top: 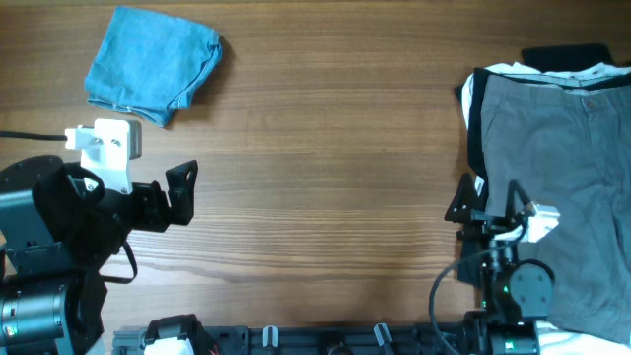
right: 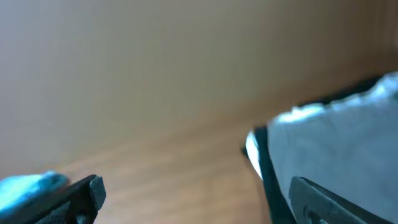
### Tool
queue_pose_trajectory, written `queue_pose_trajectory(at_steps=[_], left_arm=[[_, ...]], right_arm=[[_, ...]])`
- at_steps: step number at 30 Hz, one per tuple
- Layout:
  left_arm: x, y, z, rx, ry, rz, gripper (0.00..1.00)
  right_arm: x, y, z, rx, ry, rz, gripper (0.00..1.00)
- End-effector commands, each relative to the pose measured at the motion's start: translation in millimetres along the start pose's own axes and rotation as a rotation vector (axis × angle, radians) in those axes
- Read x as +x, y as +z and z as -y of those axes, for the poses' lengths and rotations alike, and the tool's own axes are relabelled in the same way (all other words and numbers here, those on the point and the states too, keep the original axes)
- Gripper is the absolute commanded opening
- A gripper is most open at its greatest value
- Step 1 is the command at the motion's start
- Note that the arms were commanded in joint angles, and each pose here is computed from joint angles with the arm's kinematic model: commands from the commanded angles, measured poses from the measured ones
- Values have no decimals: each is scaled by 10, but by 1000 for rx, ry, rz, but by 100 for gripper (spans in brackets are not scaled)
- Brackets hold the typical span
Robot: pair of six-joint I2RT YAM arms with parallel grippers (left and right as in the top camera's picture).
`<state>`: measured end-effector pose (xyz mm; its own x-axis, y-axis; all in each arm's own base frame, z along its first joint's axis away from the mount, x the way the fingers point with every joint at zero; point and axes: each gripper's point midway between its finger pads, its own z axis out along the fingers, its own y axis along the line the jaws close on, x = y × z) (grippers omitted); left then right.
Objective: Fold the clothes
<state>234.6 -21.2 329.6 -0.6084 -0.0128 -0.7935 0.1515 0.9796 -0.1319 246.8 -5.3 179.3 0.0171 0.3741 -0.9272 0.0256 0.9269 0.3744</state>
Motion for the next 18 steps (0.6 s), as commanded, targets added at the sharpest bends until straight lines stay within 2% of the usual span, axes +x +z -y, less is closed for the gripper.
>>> queue_pose_trajectory(at_steps=[1, 2, 6, 18], left_arm=[[2, 0, 42, 21, 19, 2, 100], [2, 0, 42, 21, 19, 2, 100], [2, 0, 42, 21, 19, 2, 100], [2, 0, 42, 21, 19, 2, 100]], right_arm=[[32, -2, -21, -20, -40, -4, 100], [44, -3, -49, -33, -90, -8, 100], [115, -17, -228, -106, -91, -34, 99], [125, -13, -218, -102, -92, -38, 100]])
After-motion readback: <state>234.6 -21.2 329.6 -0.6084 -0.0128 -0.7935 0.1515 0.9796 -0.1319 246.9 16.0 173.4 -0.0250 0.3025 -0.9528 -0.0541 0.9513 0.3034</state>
